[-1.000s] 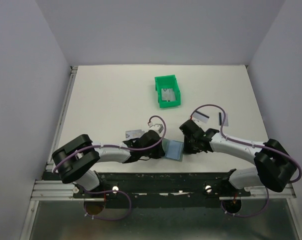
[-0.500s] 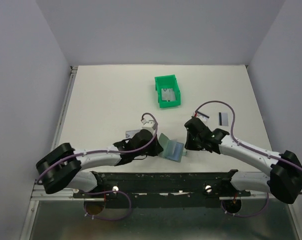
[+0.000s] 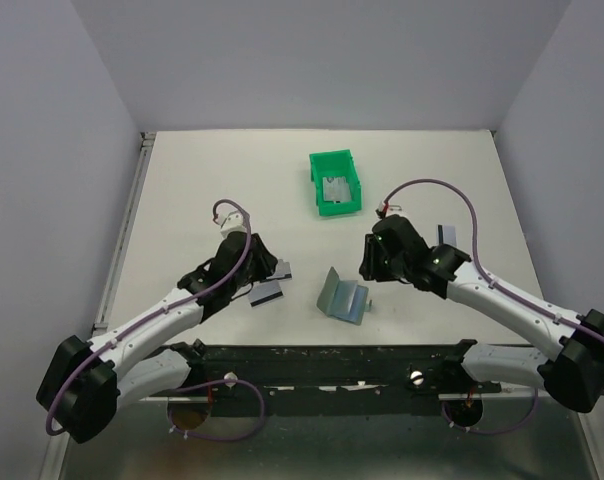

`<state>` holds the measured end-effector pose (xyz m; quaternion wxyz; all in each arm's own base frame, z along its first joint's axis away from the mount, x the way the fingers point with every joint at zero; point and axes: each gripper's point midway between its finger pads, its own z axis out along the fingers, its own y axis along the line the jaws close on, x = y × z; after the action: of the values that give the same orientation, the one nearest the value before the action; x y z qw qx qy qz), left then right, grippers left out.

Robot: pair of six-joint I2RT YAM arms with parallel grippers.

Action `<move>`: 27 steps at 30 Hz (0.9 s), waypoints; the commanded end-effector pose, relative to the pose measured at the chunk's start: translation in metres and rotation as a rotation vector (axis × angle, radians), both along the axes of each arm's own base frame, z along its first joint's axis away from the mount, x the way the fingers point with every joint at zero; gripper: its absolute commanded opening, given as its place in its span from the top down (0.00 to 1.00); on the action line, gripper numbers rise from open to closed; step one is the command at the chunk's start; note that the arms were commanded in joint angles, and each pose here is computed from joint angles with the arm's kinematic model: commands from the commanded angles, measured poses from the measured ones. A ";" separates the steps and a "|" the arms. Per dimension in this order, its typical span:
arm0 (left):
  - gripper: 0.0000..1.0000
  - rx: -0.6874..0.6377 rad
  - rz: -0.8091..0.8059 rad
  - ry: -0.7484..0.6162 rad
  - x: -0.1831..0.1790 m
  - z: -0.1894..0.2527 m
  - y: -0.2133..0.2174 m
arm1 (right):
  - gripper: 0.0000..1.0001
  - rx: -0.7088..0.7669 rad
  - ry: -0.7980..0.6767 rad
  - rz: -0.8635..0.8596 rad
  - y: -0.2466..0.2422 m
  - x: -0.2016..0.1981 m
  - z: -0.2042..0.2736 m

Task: Put the credit cards into the card holder
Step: Open the card holder at the center of the board, then move the credit card to the corner of the board.

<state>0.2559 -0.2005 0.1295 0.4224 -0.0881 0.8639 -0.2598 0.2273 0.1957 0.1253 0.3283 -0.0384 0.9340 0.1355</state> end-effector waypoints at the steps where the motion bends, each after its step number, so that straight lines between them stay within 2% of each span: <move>1: 0.60 0.087 0.105 0.188 -0.016 -0.058 0.035 | 0.54 0.059 -0.027 0.131 0.025 0.004 0.021; 11: 0.80 0.273 0.146 0.350 -0.018 -0.116 0.050 | 0.53 0.086 -0.029 0.147 0.024 -0.004 0.024; 17: 0.88 0.296 0.116 0.402 -0.028 -0.131 0.047 | 0.53 0.086 -0.019 0.133 0.014 -0.014 0.015; 20: 0.89 0.278 0.066 0.421 -0.049 -0.137 0.033 | 0.53 0.084 -0.023 0.127 0.011 -0.015 0.014; 27: 0.89 0.264 -0.025 0.522 -0.126 -0.156 0.000 | 0.53 0.084 -0.018 0.123 0.012 -0.015 0.014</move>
<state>0.2054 -0.2163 0.0194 0.2906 -0.0880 0.9372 -0.1716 0.2143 0.2070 0.1401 0.3330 -0.0846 0.9196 0.1905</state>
